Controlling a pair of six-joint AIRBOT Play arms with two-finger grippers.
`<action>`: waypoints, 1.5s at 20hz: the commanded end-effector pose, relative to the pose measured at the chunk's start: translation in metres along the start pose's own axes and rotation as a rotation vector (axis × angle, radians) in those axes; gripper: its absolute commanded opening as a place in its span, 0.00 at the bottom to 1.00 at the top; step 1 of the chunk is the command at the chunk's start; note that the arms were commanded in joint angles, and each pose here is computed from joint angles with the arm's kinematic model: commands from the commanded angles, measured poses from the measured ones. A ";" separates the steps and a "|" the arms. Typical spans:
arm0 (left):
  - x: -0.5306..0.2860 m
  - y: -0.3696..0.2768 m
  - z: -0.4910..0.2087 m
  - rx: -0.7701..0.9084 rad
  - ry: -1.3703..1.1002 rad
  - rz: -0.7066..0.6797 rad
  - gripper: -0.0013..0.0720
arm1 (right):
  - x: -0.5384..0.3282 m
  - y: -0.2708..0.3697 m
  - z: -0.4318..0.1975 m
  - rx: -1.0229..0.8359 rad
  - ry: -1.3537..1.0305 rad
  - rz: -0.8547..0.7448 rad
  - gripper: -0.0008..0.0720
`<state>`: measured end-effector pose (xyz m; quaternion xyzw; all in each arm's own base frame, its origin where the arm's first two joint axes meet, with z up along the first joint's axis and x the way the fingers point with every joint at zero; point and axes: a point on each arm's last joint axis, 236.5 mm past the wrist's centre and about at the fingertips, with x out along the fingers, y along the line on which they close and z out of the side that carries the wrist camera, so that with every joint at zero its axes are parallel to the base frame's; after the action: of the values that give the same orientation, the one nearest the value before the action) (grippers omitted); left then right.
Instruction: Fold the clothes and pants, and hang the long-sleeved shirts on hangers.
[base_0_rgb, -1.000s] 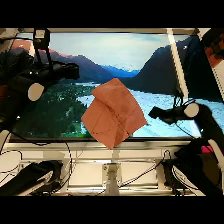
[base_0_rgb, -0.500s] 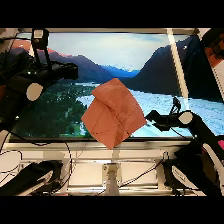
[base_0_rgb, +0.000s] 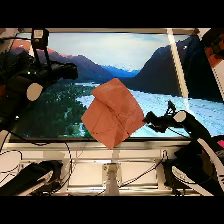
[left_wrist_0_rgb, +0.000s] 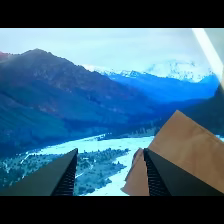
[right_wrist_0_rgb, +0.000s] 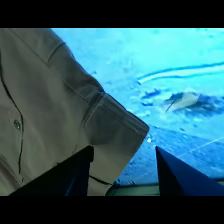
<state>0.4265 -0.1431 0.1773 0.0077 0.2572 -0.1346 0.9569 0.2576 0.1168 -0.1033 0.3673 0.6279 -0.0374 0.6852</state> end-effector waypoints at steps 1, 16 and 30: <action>0.000 0.003 0.001 0.013 -0.002 0.011 0.67 | 0.014 0.012 0.007 0.004 -0.040 0.029 0.47; -0.015 0.117 -0.091 -0.156 0.342 0.251 0.64 | -0.024 0.075 0.104 -0.313 -0.455 0.100 0.03; 0.061 -0.077 -0.215 -0.588 0.710 -0.518 0.65 | -0.092 0.061 0.186 -0.372 -0.636 0.012 0.28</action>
<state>0.3563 -0.1749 -0.0290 -0.2183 0.5812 -0.2250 0.7510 0.4230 0.0273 -0.0065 0.2285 0.3799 -0.0316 0.8958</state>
